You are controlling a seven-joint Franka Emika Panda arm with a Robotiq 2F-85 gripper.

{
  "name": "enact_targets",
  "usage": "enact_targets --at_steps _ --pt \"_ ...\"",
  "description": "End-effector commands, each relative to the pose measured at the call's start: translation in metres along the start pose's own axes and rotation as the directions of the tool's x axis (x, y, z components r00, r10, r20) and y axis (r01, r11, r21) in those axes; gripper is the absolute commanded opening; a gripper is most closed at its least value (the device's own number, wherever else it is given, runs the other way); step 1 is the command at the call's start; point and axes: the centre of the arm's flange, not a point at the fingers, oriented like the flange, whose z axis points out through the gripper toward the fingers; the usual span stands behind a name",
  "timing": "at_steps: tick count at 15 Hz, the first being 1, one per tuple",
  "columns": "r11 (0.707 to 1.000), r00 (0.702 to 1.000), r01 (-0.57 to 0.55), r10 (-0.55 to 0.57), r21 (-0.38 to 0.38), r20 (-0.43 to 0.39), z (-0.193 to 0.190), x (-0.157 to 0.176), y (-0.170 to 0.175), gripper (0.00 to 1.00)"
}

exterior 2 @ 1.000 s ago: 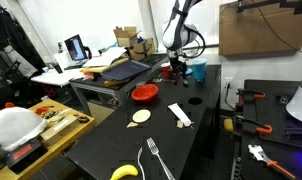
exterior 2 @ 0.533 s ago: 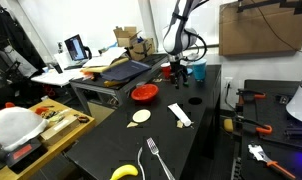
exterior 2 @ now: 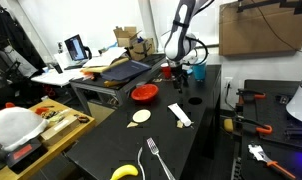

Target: Pick up the purple eggplant toy and move it to the right of the table, slide the eggplant toy a little to the right, pick up the toothpaste and put it in front of the blue cup

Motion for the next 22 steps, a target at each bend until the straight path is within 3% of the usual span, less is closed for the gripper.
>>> enact_targets --at_steps 1,16,20,22 --pt "1.0 1.0 0.013 -0.013 -0.017 0.007 -0.001 0.005 0.013 1.0" --pt "1.0 1.0 0.004 -0.004 0.001 -0.03 -0.003 0.029 0.025 1.0" --pt "1.0 1.0 -0.001 0.001 -0.012 -0.021 0.002 0.032 0.031 1.0" --pt "0.998 1.0 -0.024 0.023 -0.059 -0.018 0.005 0.034 0.035 1.0"
